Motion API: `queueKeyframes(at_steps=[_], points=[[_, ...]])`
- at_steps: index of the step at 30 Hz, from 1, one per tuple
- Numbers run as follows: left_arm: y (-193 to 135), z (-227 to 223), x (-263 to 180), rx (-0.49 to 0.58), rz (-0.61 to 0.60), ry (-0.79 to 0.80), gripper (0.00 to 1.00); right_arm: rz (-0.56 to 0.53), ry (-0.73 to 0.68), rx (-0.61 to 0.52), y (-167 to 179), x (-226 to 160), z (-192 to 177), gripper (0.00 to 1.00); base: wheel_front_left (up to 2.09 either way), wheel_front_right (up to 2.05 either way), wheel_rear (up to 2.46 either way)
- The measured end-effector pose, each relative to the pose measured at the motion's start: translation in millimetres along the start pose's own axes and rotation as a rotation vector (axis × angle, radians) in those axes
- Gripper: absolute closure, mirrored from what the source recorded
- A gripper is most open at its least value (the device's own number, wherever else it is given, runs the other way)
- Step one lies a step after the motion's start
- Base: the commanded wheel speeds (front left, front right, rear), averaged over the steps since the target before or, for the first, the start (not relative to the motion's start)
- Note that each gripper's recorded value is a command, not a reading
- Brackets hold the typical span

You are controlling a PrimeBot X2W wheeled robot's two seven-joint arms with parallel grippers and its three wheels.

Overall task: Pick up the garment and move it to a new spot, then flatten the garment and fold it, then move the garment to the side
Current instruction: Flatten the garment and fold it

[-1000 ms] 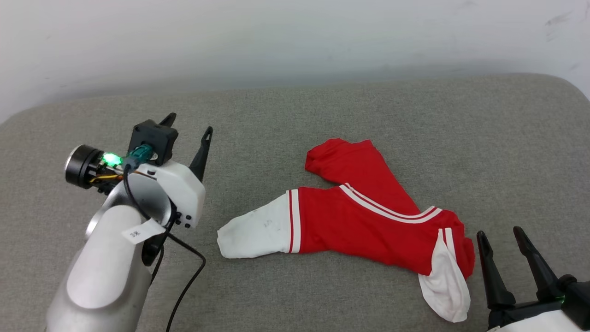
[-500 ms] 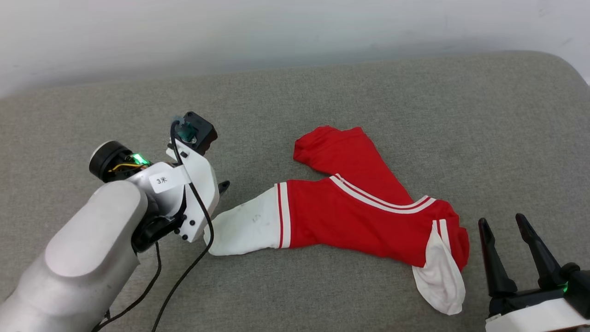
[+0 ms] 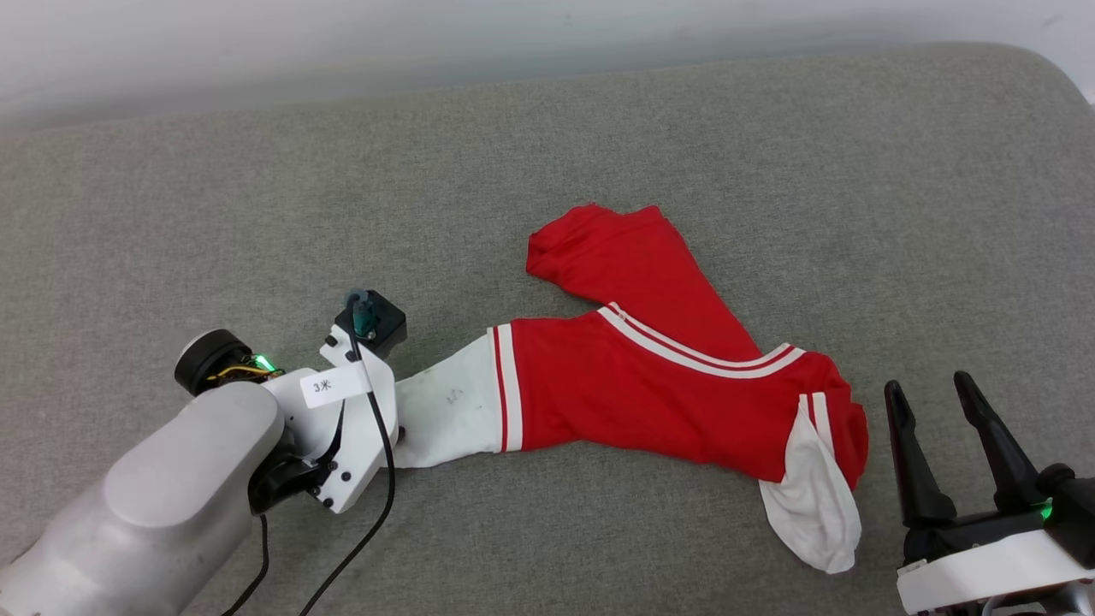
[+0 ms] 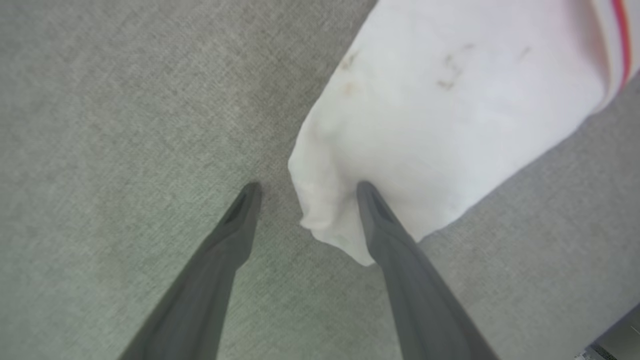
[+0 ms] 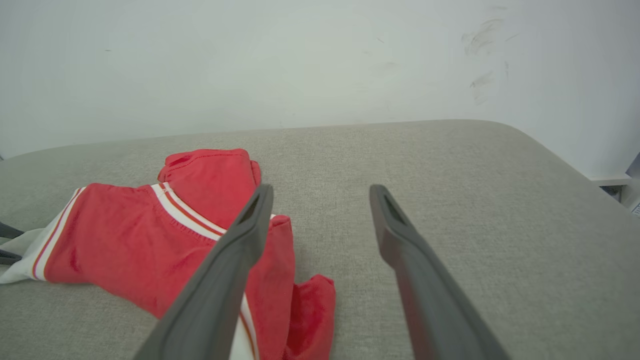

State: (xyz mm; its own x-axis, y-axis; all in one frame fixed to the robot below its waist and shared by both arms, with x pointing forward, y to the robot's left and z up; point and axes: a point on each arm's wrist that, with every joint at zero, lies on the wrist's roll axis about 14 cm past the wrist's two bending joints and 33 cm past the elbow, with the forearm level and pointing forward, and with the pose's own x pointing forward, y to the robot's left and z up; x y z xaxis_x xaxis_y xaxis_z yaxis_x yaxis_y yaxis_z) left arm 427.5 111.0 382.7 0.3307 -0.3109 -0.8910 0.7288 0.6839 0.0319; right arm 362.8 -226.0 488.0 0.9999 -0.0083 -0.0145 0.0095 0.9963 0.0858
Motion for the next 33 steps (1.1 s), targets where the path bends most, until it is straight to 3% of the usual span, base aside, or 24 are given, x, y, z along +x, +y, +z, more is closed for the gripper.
queueKeyframes(at_steps=[3, 4, 5, 6, 14, 26, 33], points=[[-4, -6, 8, -0.006, -0.022, 0.023, 0.00, -0.001, 0.002, -0.001, -1, 2, -1, 0.00, 0.00, 0.00, 0.00], [-5, -7, 10, 0.004, -0.023, 0.029, 0.27, -0.004, 0.005, -0.002, -2, 2, -2, 0.00, 0.00, 0.00, 0.00], [-5, -7, 11, 0.012, -0.023, 0.031, 0.84, -0.006, 0.009, -0.002, -3, 1, -3, 0.00, 0.00, 0.00, 0.00], [-5, -6, 12, 0.018, -0.024, 0.027, 1.00, -0.008, 0.010, -0.002, -4, 1, -4, 0.00, 0.00, 0.00, 0.00], [12, 28, -1, 0.066, 0.048, -0.145, 1.00, -0.010, -0.015, 0.000, -5, -2, 3, 0.00, 0.00, 0.00, 0.00], [76, 133, -92, 0.132, 0.353, -0.655, 1.00, -0.028, -0.070, 0.010, -11, -14, 19, 0.00, 0.00, 0.00, 0.00], [94, 124, -119, 0.180, 0.499, -0.787, 1.00, -0.031, -0.080, 0.016, -10, -19, 21, 0.00, 0.00, 0.00, 0.00]])
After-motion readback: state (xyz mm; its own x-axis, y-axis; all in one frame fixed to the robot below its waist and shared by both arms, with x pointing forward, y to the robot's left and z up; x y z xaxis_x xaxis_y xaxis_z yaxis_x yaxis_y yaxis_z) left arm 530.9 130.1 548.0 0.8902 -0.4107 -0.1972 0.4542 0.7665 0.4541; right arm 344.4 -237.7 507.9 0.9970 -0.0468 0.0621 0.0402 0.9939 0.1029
